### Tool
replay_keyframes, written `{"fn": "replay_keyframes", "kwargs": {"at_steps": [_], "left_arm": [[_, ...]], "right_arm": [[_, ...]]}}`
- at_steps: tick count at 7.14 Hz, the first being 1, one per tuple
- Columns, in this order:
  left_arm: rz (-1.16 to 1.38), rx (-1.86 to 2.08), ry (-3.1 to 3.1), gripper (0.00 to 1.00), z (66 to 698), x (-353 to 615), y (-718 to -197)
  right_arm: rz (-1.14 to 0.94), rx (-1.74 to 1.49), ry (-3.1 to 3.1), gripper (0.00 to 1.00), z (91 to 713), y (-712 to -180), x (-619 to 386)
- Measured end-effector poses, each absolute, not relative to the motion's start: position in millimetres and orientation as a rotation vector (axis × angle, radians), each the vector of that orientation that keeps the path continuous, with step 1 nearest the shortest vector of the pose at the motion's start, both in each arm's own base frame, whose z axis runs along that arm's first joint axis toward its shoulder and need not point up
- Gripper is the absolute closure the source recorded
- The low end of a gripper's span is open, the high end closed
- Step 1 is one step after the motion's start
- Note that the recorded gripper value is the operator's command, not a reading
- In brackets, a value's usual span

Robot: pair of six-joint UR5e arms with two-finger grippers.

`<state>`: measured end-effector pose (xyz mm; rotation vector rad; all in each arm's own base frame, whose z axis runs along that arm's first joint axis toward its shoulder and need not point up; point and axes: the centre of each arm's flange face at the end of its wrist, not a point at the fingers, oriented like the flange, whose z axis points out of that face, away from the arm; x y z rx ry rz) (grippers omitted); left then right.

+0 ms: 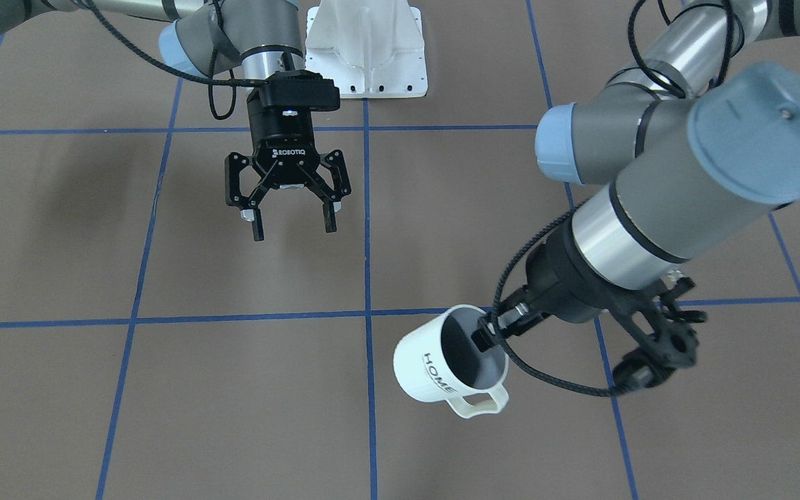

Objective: Left arm hands cup to right arm to dump lemon

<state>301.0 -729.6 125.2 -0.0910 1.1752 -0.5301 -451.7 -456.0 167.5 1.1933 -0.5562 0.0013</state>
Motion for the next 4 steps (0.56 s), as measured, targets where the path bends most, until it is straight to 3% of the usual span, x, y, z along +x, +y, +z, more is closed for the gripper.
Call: {"fn": "replay_keyframes", "kwargs": {"at_steps": [4], "left_arm": [[-0.326,0.096,0.785,1.00,194,246,-768]], "right_arm": [[-0.067,0.742,-0.794,0.00,199,-585,-273]]}}
